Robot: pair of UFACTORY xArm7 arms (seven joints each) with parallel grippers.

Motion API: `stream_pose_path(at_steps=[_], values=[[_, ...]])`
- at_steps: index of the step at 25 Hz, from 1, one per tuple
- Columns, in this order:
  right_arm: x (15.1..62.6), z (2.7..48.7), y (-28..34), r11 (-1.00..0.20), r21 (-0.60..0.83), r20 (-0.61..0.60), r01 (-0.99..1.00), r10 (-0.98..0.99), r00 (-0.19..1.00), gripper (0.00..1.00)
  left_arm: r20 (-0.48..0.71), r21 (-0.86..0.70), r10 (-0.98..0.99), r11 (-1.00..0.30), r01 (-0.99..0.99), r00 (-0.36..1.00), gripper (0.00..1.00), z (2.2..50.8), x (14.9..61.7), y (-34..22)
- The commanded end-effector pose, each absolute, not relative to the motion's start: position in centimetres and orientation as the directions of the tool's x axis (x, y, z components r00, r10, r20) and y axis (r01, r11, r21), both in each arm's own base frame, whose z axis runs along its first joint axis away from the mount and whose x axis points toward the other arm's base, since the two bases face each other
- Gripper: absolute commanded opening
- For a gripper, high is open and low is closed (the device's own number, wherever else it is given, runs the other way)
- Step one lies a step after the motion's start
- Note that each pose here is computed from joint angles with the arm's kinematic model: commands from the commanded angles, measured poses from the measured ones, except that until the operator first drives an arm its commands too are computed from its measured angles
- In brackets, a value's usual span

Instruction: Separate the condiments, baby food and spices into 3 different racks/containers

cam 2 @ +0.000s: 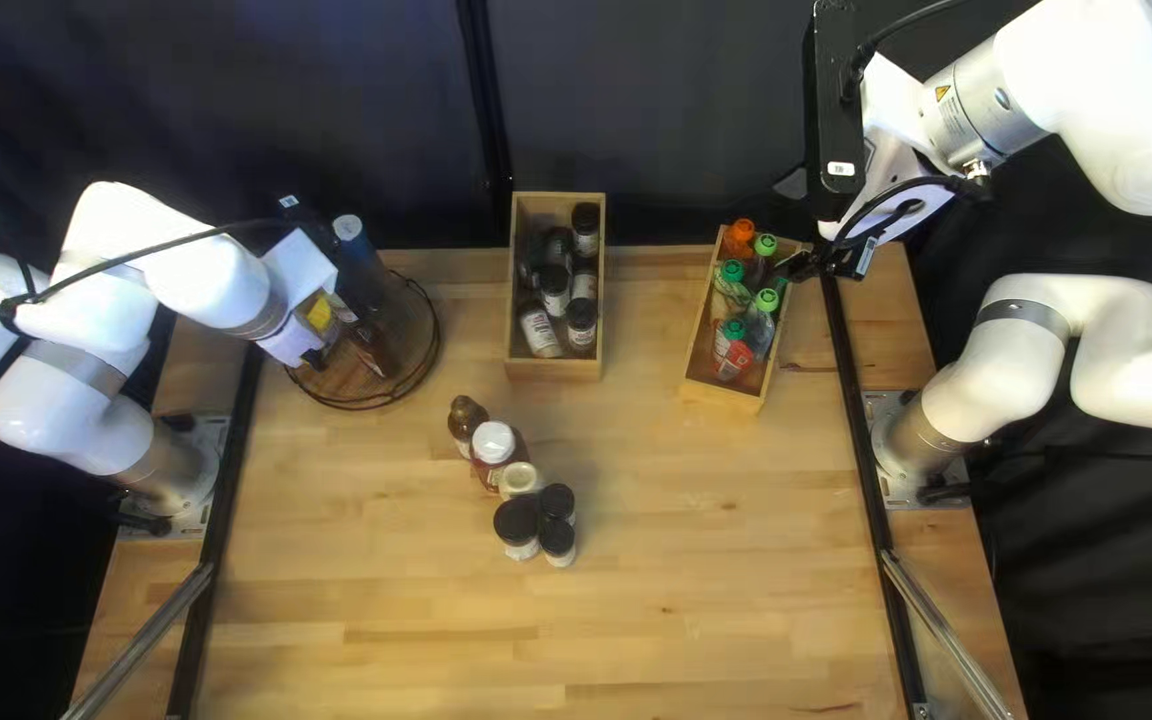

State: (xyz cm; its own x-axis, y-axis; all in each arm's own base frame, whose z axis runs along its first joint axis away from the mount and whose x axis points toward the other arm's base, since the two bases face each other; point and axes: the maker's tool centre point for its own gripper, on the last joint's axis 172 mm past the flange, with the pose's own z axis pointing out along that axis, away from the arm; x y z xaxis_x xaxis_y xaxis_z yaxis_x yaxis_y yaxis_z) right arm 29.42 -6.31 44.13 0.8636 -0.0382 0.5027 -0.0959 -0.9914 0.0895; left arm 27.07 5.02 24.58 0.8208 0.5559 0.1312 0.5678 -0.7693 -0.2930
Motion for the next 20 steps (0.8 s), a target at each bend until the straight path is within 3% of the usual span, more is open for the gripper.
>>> stream_pose_path(at_steps=[1, 6, 10, 20], values=[[29.4, 44.1, -6.3, -0.991, 0.089, 0.503, -0.096, -0.038, 0.864, 1.0, 0.134, -0.277, 0.421, -0.853, 0.442, 0.897, 1.0, 26.7, 29.5, 0.1], [29.4, 44.1, -6.3, -0.991, 0.089, 0.503, -0.096, -0.038, 0.864, 1.0, 0.15, -0.226, 0.12, -0.962, 0.152, 0.981, 1.0, 27.7, 32.6, -4.8], [29.4, 44.1, -6.3, -0.991, 0.089, 0.503, -0.096, -0.038, 0.864, 1.0, 0.114, -0.19, -0.135, -0.975, -0.112, 0.984, 1.0, 26.9, 35.5, -6.4], [29.4, 44.1, -6.3, -0.991, 0.089, 0.503, -0.096, -0.038, 0.864, 1.0, 0.051, -0.11, -0.407, -0.91, -0.4, 0.912, 1.0, 24.3, 40.9, -1.5]])
